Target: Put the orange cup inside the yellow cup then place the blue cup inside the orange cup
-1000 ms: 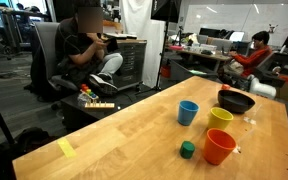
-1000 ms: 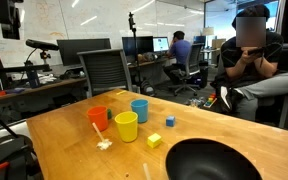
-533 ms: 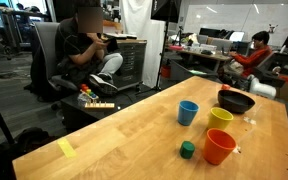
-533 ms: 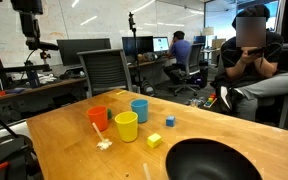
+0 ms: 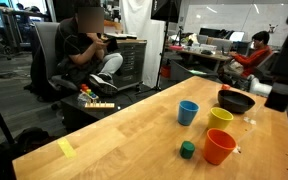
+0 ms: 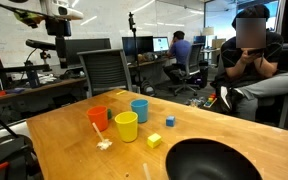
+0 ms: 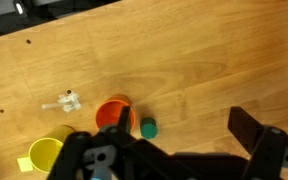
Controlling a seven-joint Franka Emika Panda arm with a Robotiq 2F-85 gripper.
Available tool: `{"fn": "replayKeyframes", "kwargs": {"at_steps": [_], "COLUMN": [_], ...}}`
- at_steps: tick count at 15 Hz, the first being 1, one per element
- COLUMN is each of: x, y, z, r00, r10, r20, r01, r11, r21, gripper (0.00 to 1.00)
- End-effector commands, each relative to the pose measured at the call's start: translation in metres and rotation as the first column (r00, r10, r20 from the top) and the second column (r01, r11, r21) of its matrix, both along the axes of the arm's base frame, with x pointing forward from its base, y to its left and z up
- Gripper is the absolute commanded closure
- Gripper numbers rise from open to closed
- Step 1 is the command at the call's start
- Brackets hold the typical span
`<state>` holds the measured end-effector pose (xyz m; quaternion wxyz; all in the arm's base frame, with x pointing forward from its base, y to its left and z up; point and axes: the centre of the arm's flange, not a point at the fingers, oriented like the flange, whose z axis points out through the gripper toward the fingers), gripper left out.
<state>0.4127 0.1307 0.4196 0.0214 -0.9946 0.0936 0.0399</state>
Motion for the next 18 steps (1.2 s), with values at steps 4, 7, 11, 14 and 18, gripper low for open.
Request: {"fn": "replayKeyframes", "kwargs": {"at_steps": [4,7,11,14,18], "x": [0.056,0.068,0.077,0.081,0.080], "y": [-0.017,-0.022,-0.023,-0.023,-0.024], "z": [-0.047,-0.073,-0.104,-0.124,-0.150], "r00": [0.997,0.996,0.994,0.994,0.995], "r10": [-0.064,-0.074,-0.085,-0.088,-0.090], "r20": [0.041,0.048,0.067,0.059,0.049], "r01": [0.066,0.076,0.088,0.090,0.092], "r11": [0.997,0.997,0.995,0.995,0.995], "r21": [-0.037,-0.034,-0.046,-0.032,-0.039], "gripper": [0.00,0.00,0.00,0.00,0.00]}}
